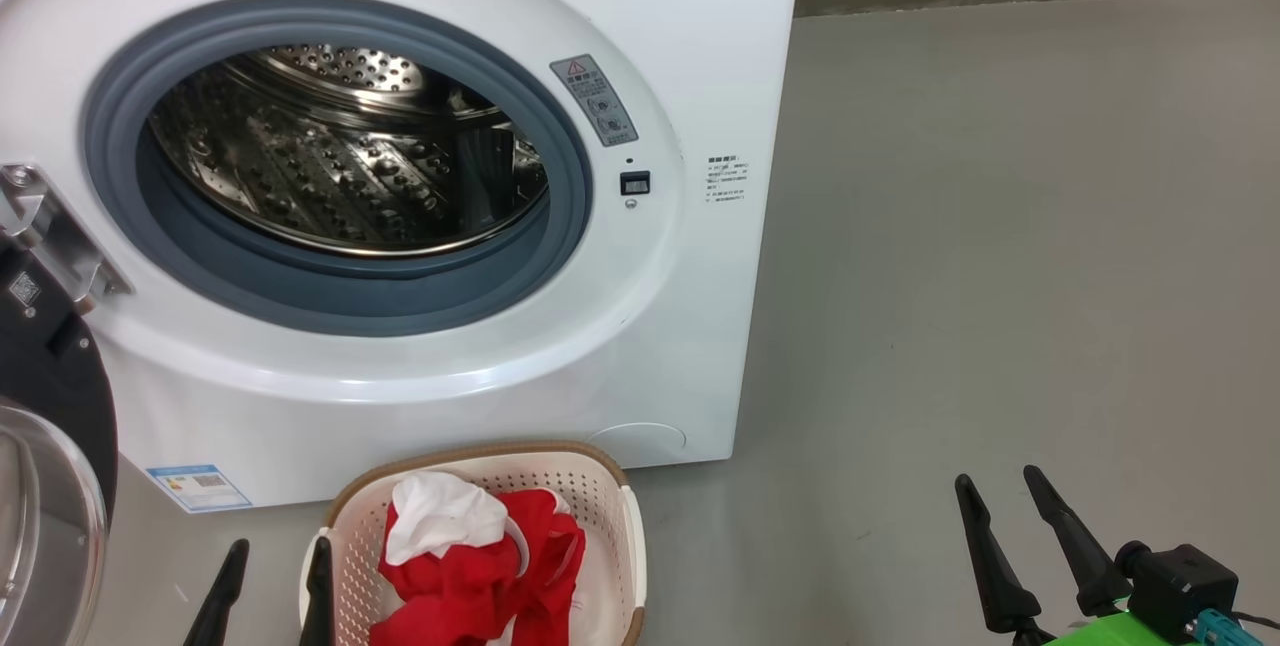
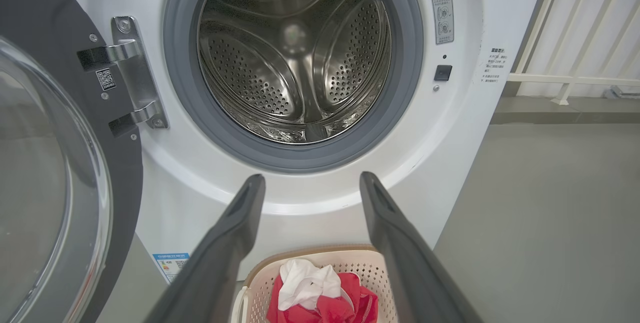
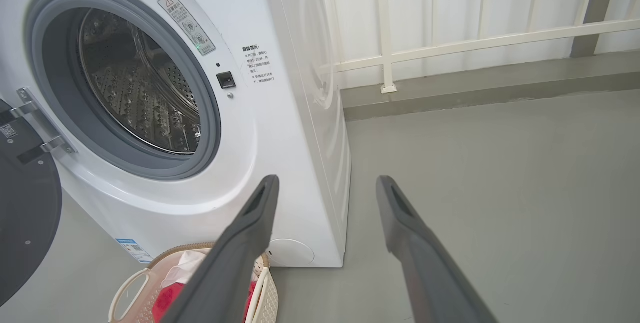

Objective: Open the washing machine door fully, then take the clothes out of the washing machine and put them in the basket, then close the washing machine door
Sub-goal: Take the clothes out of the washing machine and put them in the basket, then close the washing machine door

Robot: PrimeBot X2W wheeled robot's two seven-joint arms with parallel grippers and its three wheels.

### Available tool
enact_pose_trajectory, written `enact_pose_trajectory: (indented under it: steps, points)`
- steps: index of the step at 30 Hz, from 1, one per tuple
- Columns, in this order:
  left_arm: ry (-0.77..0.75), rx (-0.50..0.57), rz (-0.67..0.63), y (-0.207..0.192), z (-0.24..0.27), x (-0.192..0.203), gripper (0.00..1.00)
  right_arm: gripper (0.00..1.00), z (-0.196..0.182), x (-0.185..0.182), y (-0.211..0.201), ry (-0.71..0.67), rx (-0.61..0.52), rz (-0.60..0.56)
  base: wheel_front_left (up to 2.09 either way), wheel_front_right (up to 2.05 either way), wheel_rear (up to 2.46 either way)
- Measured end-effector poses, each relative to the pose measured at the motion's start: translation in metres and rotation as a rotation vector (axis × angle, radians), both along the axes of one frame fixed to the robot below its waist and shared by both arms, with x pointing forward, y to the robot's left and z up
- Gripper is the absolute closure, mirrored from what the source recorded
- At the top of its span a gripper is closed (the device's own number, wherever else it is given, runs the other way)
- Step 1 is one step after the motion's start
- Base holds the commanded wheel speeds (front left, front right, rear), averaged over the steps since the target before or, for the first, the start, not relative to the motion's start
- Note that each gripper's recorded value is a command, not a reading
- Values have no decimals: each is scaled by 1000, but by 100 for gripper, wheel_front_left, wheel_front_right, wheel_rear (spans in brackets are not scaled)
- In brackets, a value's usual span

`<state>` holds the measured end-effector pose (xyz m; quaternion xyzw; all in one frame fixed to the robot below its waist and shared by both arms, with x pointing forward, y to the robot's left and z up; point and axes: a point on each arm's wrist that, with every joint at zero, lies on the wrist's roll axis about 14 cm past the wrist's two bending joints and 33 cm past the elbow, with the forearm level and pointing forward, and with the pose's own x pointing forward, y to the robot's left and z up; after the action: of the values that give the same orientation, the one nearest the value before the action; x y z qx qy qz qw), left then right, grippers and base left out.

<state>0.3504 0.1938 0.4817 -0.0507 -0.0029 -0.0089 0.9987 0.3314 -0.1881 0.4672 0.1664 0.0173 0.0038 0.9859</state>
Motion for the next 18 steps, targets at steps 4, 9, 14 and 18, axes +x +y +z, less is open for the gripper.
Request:
enact_pose_trajectory:
  steps: [4, 9, 14, 18]
  points:
    - [-2, -1, -3, -1, 1, 1, 0, 0, 0, -1, -1, 1, 0, -4, 0, 0, 0]
    - [-4, -10, -5, -2, 1, 1, 0, 0, 1, -1, -1, -3, 0, -5, 0, 0, 0]
    - [-5, -11, -4, -3, 1, 0, 0, 0, 2, 0, 0, -5, 1, -1, -17, 17, 0]
    - [-4, -5, -2, -2, 1, 0, 0, 0, 2, 1, 1, -5, 2, 3, -76, 76, 0]
